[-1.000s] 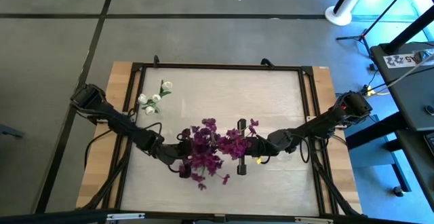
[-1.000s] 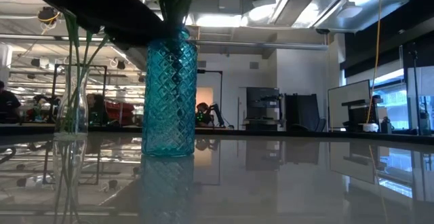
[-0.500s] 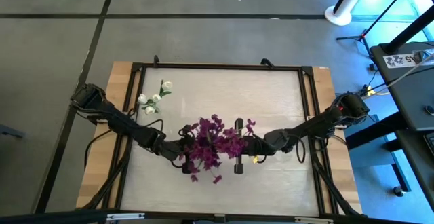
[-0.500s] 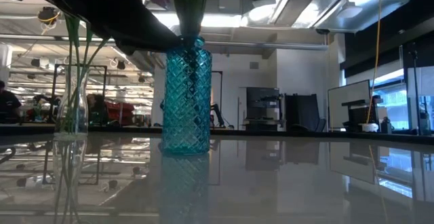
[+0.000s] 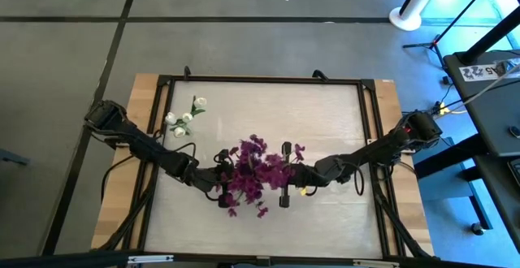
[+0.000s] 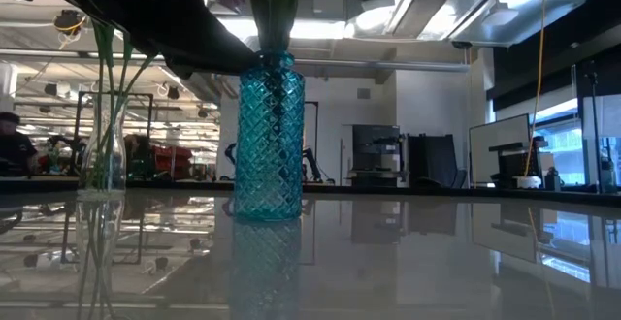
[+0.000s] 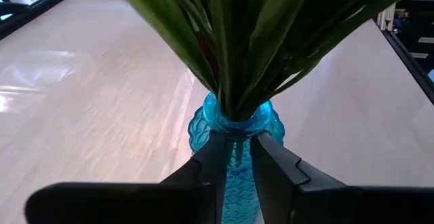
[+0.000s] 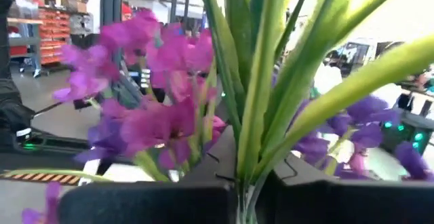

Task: Sort flowers into vase by color
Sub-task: Put the violet flower into the transparent blue vase

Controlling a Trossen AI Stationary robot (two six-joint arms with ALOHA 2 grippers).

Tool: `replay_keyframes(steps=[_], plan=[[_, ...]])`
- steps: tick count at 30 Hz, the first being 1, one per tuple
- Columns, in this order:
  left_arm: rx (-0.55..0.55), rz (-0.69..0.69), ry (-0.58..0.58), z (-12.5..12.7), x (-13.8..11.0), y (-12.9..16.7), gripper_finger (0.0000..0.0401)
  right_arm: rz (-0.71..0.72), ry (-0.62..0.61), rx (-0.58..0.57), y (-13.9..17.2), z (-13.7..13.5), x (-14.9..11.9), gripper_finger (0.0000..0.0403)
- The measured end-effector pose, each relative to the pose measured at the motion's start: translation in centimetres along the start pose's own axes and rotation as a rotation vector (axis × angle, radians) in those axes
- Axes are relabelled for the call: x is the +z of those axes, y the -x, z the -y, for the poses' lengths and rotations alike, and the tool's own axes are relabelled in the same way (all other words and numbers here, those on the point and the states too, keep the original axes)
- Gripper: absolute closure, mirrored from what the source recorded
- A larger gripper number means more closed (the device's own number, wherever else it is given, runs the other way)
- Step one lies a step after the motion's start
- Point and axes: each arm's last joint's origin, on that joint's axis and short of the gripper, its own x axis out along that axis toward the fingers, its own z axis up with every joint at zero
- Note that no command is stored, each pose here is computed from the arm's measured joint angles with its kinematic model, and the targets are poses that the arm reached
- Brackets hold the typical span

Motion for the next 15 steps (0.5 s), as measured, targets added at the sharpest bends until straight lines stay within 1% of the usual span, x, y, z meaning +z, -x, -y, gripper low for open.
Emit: replay_keyframes(steps=[7,15], plan=[[-0.006,-0.002,-0.001,0.1,0.0,0.0,0.0341,0.017,0.06,-0.011,1.0,-0.3,1.3,0.0386],[-0.005,-0.002,-0.001,0.1,0.0,0.0,0.0341,0.043,0.04,-0.018,1.0,-0.5,1.5,0.0386]])
